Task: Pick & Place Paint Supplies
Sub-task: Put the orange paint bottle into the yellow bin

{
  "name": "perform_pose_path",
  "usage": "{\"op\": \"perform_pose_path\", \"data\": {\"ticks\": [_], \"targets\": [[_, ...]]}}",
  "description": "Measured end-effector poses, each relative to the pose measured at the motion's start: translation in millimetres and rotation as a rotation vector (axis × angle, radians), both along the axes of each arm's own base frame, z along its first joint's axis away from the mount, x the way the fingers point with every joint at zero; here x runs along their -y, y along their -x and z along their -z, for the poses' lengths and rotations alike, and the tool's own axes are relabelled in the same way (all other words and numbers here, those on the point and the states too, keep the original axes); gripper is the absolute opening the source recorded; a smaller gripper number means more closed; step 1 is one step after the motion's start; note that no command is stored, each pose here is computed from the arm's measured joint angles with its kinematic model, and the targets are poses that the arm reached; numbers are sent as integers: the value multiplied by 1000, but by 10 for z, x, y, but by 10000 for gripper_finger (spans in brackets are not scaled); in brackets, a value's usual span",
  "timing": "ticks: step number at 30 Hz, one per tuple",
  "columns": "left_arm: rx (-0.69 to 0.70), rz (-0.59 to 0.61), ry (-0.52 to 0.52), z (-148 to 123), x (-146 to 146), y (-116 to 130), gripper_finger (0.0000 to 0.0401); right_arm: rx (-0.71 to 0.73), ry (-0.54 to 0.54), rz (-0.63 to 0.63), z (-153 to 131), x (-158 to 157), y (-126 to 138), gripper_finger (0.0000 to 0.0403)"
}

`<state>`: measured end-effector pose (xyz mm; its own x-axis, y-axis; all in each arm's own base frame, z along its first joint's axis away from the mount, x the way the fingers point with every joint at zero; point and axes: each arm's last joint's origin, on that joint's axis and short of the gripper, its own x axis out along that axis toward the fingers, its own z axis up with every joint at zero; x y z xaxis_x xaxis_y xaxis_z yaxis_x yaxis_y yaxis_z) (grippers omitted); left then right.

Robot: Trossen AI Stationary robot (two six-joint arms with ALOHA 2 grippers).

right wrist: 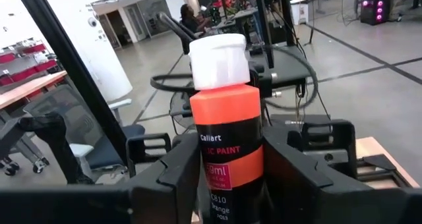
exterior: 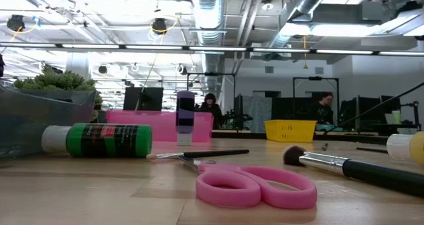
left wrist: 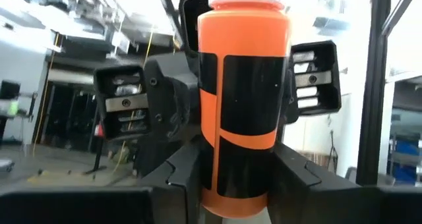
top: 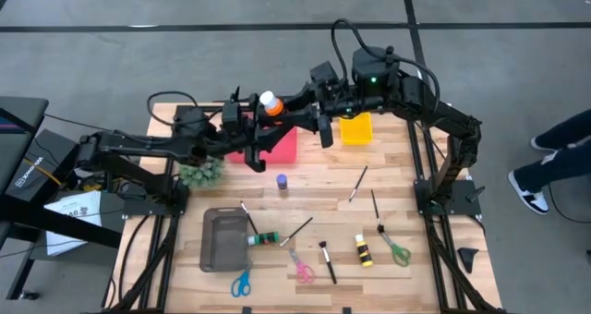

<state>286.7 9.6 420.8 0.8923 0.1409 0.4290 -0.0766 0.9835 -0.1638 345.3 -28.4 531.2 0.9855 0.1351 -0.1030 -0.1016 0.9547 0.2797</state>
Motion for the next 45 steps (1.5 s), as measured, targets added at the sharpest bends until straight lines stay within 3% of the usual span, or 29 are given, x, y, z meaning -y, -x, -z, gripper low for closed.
{"op": "perform_pose_path", "data": {"ticks": [10,17,29,45], "targets": [[-462,-33,66,260,1,230,110,-108,-3,16,66,58,90,194],[-626,2,92,475,17,144,114,-311,64,-22,322,18,41,214],[-670,144,133,668,197,-96,116,-468,168,-5,467,44,112,202],[-674,133,133,674,195,-96,117,-493,151,-100,495,-30,131,205]]}}
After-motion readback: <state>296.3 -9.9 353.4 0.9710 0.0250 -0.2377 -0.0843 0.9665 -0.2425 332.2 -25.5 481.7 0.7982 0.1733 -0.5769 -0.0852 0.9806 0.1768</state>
